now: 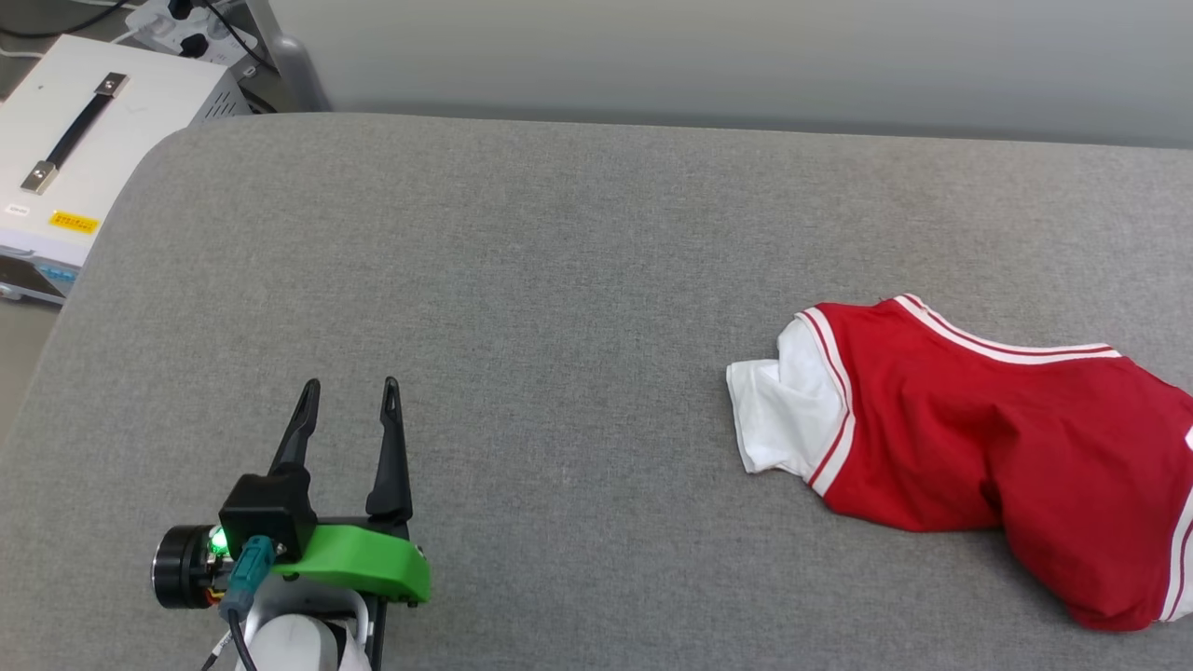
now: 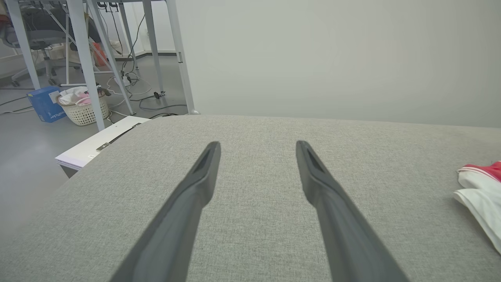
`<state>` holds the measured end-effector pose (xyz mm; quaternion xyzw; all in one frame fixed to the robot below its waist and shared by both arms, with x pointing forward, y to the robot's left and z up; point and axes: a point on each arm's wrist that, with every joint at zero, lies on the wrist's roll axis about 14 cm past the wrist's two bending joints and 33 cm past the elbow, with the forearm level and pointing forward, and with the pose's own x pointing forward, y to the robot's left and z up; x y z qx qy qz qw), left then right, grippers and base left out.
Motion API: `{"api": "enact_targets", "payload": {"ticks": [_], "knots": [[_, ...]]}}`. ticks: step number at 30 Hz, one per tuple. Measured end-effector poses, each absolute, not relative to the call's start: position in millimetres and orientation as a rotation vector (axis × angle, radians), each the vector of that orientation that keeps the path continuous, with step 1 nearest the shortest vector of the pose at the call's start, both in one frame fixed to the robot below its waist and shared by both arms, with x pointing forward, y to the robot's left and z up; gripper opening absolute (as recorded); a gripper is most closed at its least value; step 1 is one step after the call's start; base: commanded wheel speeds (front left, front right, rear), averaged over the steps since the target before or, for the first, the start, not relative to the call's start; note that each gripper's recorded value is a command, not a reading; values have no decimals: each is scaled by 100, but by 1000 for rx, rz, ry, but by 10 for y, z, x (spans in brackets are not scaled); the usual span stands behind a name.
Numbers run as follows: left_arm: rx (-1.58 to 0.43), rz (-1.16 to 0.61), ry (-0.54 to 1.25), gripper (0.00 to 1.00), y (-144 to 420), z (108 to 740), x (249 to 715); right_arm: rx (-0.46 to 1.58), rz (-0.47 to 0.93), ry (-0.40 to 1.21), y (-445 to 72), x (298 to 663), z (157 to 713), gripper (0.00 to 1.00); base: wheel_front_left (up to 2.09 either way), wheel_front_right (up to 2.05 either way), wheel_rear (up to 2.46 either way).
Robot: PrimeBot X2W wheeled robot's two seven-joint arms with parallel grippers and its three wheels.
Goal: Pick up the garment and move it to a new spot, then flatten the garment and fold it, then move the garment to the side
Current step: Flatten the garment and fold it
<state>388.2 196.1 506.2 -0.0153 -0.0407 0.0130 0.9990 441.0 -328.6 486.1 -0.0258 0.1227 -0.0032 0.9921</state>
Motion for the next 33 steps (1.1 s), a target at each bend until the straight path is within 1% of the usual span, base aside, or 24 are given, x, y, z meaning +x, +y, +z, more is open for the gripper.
{"api": "enact_targets", "payload": {"ticks": [2, 6, 12, 18, 22, 24, 25, 26, 32, 33], "knots": [[-31, 26, -85, 100, 1962, 5076, 3860, -64, 19, 152, -3138, 4449, 5036, 100, 0, 0, 0], [-27, 9, -95, 100, 1932, 5107, 3858, -47, 52, 14, -2812, 4427, 5240, 100, 0, 0, 0], [-20, -55, -130, 100, 1833, 5227, 3937, -11, 93, -113, -2366, 4284, 5419, 100, 0, 0, 0], [55, -209, -234, 100, 1557, 5619, 4239, 16, 134, -135, -2054, 4106, 5400, 100, 0, 0, 0], [88, -382, -264, 100, 1169, 5781, 4420, 64, 140, -129, -1927, 4006, 5332, 100, 0, 0, 0], [101, -462, -252, 100, 988, 5846, 4508, 73, 137, -119, -1917, 3977, 5290, 100, 0, 0, 0], [133, -589, -222, 100, 678, 5957, 4627, 74, 128, -111, -1944, 3960, 5244, 100, 0, 0, 0], [141, -637, -198, 100, 552, 5968, 4654, 73, 123, -103, -1958, 3956, 5216, 100, 0, 0, 0], [204, -866, 9, 100, -33, 5812, 4705, 68, 112, -81, -1995, 4013, 5120, 100, 0, 0, 0], [210, -906, 65, 100, -132, 5753, 4700, 67, 111, -84, -1998, 4042, 5122, 100, 0, 0, 0]]}}
